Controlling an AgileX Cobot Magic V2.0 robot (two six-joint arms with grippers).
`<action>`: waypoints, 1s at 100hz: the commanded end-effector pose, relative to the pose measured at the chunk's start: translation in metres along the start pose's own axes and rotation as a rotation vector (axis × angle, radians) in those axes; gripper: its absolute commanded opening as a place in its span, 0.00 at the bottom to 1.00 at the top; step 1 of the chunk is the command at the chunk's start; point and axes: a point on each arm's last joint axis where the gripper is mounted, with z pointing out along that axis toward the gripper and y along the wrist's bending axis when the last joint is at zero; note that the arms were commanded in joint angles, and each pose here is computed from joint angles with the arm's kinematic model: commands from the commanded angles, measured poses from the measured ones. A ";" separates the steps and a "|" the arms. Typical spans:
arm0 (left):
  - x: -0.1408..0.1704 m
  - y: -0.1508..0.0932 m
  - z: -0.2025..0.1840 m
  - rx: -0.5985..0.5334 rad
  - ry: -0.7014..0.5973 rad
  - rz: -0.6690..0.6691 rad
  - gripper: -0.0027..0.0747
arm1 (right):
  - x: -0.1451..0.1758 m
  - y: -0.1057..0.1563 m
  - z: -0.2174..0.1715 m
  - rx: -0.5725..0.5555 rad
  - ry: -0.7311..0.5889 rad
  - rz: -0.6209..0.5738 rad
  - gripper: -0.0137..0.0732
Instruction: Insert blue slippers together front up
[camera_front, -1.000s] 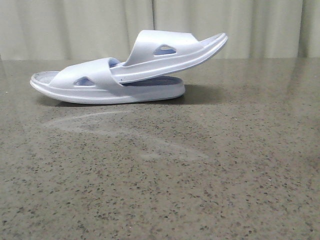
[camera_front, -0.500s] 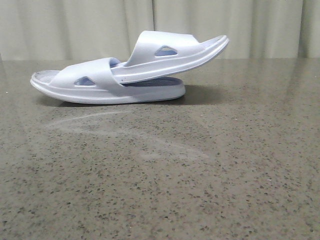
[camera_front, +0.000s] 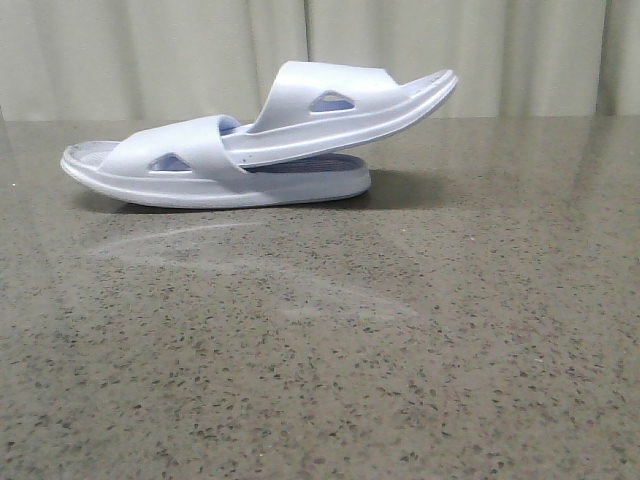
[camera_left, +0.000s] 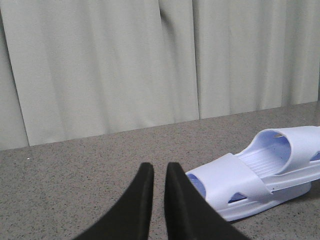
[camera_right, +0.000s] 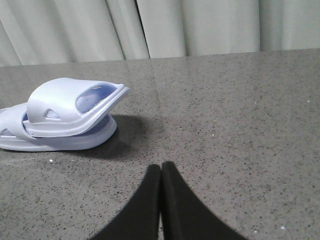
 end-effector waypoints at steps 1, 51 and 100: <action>-0.010 0.000 0.000 0.003 -0.038 -0.029 0.05 | -0.011 -0.001 -0.001 0.017 -0.045 0.007 0.07; 0.011 0.016 -0.007 -0.207 0.005 -0.292 0.06 | -0.011 -0.001 -0.001 0.017 -0.045 0.007 0.07; 0.075 0.017 -0.047 -0.433 -0.143 -0.147 0.05 | -0.011 -0.001 -0.001 0.017 -0.045 0.007 0.07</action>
